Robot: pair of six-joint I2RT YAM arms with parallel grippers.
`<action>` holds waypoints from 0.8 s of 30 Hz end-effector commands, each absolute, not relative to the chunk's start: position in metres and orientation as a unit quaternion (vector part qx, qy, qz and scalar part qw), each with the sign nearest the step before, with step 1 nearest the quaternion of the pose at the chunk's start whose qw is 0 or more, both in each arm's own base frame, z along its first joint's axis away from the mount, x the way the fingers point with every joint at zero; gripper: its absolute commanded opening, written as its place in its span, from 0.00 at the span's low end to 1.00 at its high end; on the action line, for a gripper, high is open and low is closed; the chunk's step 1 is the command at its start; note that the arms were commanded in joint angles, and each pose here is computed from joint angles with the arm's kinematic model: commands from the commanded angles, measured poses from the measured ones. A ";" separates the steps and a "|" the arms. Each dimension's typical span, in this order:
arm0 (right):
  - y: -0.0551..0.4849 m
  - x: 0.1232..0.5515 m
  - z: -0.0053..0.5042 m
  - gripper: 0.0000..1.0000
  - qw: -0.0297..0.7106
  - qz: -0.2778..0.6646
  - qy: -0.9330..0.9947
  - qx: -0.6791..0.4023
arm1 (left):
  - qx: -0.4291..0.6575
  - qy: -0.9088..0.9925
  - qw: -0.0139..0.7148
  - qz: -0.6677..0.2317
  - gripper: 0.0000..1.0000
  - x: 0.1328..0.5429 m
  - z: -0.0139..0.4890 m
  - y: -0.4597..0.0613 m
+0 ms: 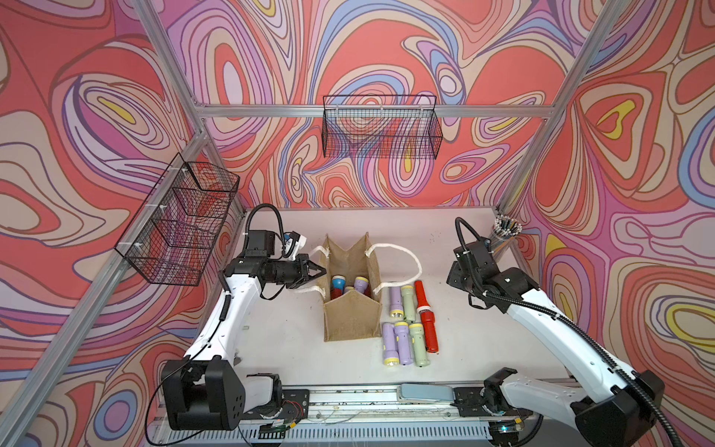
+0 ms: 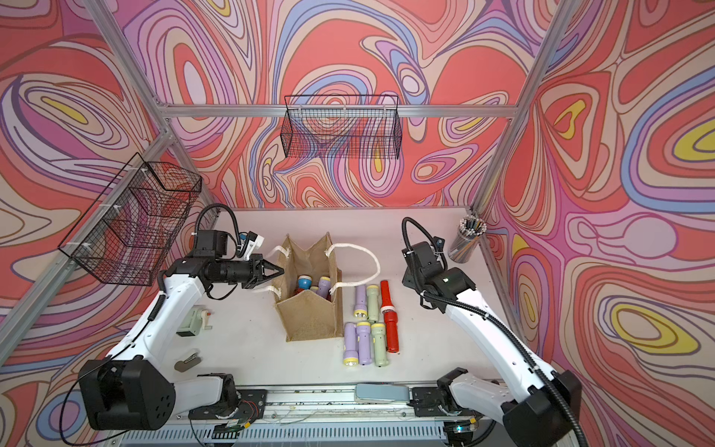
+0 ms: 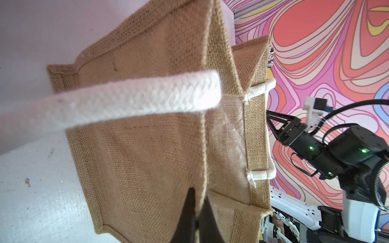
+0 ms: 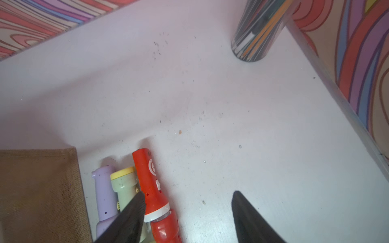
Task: Put the flashlights into the tote bags
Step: Place the flashlight in the canvas bag, then pick up the flashlight from the center of the board.
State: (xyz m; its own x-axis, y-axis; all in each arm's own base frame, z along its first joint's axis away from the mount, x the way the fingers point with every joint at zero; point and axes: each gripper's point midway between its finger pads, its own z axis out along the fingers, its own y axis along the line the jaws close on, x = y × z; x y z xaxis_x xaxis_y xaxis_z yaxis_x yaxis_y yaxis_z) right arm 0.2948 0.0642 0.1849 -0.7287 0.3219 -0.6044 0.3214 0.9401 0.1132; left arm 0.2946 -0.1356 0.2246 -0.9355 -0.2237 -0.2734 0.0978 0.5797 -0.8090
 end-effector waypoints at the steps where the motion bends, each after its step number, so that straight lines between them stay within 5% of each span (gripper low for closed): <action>1: 0.088 0.307 0.155 0.68 0.285 0.055 0.945 0.149 | -0.023 0.864 0.194 -0.464 0.03 0.297 0.236 -0.137; 12: 0.134 0.330 0.094 0.64 0.203 0.124 0.967 0.088 | -0.026 0.869 0.190 -0.456 0.03 0.297 0.232 -0.135; 24: 0.136 0.340 0.063 0.58 0.169 0.092 0.979 0.061 | -0.032 0.873 0.183 -0.451 0.03 0.299 0.226 -0.134</action>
State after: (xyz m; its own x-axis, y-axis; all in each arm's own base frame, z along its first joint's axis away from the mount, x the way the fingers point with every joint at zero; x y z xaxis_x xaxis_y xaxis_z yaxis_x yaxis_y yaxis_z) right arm 0.3285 0.1324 0.0587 -0.9405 0.1682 -0.2953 0.1140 0.9748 0.1920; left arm 0.2953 -0.1348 0.2231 -0.9353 -0.2258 -0.2723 0.0932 0.5852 -0.8055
